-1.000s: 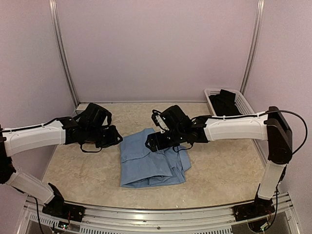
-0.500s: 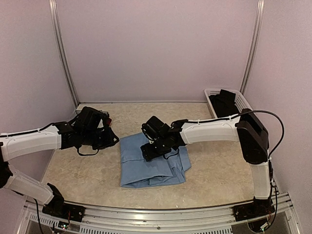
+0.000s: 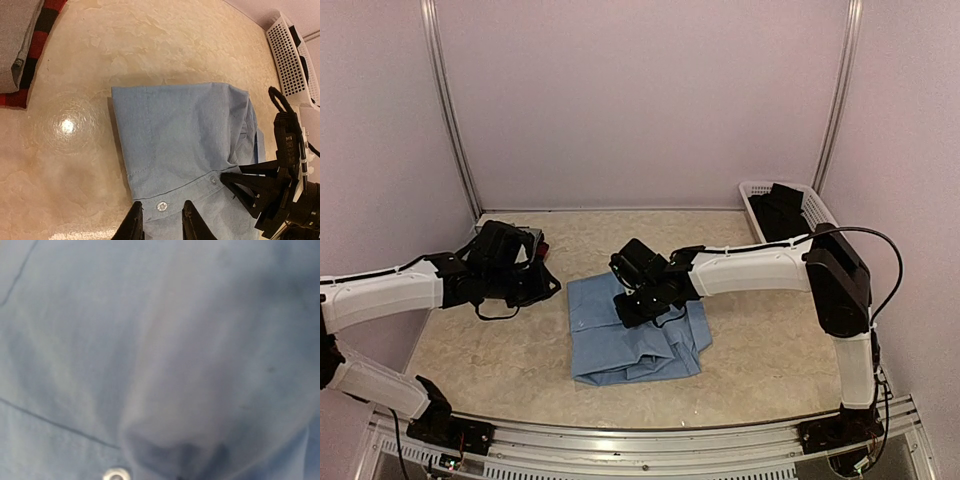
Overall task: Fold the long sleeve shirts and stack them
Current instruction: Smooth out the 2/3-rectangle-folded shirt at the center of the board.
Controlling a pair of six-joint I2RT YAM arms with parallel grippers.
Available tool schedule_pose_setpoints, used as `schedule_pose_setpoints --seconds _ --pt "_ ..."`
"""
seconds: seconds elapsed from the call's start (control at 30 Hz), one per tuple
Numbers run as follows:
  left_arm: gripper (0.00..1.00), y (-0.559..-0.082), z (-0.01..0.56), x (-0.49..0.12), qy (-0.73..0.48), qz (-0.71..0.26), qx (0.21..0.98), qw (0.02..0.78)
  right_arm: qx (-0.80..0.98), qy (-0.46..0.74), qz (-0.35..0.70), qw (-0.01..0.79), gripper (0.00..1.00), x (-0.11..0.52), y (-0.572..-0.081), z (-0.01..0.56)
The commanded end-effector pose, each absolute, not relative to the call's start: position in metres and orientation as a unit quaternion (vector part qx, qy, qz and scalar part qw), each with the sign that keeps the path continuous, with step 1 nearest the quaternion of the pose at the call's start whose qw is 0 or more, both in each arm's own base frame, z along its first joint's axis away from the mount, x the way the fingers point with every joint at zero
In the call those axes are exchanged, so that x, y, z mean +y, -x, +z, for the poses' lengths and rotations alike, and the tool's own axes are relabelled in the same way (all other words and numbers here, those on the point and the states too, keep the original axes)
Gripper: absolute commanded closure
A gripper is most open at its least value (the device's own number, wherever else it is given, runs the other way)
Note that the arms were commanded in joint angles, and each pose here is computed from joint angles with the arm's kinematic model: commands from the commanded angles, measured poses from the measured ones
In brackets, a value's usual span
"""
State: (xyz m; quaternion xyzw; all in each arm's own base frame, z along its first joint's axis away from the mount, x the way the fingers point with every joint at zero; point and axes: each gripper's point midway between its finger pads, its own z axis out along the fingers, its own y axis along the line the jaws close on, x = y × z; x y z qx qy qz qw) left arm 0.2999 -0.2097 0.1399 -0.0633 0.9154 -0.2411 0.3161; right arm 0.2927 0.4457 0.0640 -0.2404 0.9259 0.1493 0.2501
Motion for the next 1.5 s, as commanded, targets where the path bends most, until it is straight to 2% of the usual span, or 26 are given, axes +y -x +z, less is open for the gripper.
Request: schedule_pose_setpoints --seconds 0.0,0.1,0.63,0.83,1.23,1.47 --pt "0.75 -0.301 0.145 -0.204 0.060 -0.246 0.909 0.331 0.922 0.233 0.158 0.266 0.95 0.447 -0.291 0.078" --pt "0.75 -0.301 0.143 -0.203 0.065 -0.249 0.907 0.332 0.915 0.225 0.179 0.284 1.00 0.451 -0.292 0.096" --pt "0.75 -0.300 0.142 -0.190 0.081 -0.244 0.903 0.345 0.804 0.204 0.455 0.323 1.00 0.510 -0.264 0.196" --pt "0.75 -0.300 0.135 -0.177 0.100 -0.238 0.903 0.345 0.767 0.188 0.519 0.327 1.00 0.532 -0.249 0.223" --pt "0.75 -0.295 0.139 -0.148 0.123 -0.232 0.894 0.363 0.706 0.141 0.618 0.316 1.00 0.557 -0.239 0.249" --pt "0.75 -0.295 0.138 -0.153 0.117 -0.244 0.893 0.359 0.718 0.077 0.612 0.324 1.00 0.509 -0.246 0.223"
